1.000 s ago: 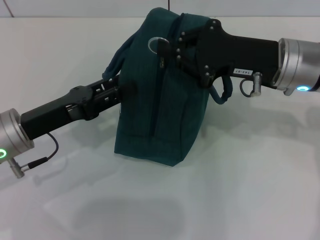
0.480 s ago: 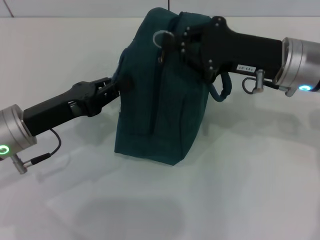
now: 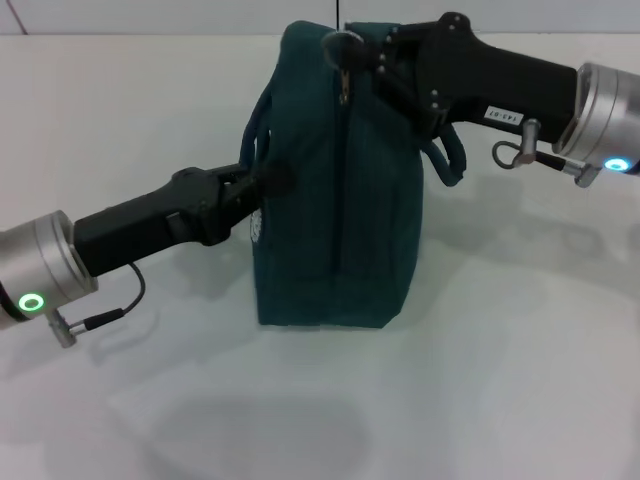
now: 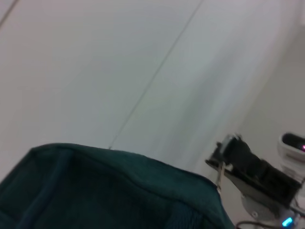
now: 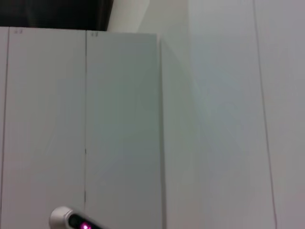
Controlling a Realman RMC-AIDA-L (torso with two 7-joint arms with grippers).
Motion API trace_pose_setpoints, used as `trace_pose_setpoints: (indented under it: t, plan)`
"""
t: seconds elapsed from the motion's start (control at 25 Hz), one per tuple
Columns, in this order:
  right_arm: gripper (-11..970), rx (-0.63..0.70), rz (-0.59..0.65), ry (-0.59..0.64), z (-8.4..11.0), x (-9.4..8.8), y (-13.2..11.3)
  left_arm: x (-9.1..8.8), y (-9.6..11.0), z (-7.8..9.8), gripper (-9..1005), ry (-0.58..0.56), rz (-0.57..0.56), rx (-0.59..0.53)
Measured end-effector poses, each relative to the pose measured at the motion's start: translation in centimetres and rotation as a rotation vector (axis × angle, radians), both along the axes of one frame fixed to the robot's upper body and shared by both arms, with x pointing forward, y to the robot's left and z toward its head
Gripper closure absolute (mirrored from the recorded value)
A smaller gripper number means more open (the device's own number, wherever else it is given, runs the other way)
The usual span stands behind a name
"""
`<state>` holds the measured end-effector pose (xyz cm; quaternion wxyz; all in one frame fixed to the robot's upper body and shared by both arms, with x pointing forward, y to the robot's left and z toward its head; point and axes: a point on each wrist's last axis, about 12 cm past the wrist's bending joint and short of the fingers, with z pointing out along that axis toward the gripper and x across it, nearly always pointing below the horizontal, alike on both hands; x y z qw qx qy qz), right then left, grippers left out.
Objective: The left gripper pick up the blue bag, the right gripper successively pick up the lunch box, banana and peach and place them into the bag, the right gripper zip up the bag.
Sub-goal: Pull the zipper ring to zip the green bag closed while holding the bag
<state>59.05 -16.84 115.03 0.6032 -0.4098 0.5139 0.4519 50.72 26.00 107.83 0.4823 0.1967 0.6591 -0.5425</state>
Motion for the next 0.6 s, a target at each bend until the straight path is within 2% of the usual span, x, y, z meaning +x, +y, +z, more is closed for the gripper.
trace_pose_setpoints:
  t: [0.32, 0.6]
  plan:
    - [890, -0.008, -0.042, 0.065, -0.3, 0.5, -0.3, -0.2, -0.2, 0.1, 942, -0.015, -0.026, -0.002]
    - [887, 0.014, -0.054, 0.205, -0.4, 1.0, -0.4, -0.7, -0.2, 0.2, 943, -0.040, -0.048, -0.012]
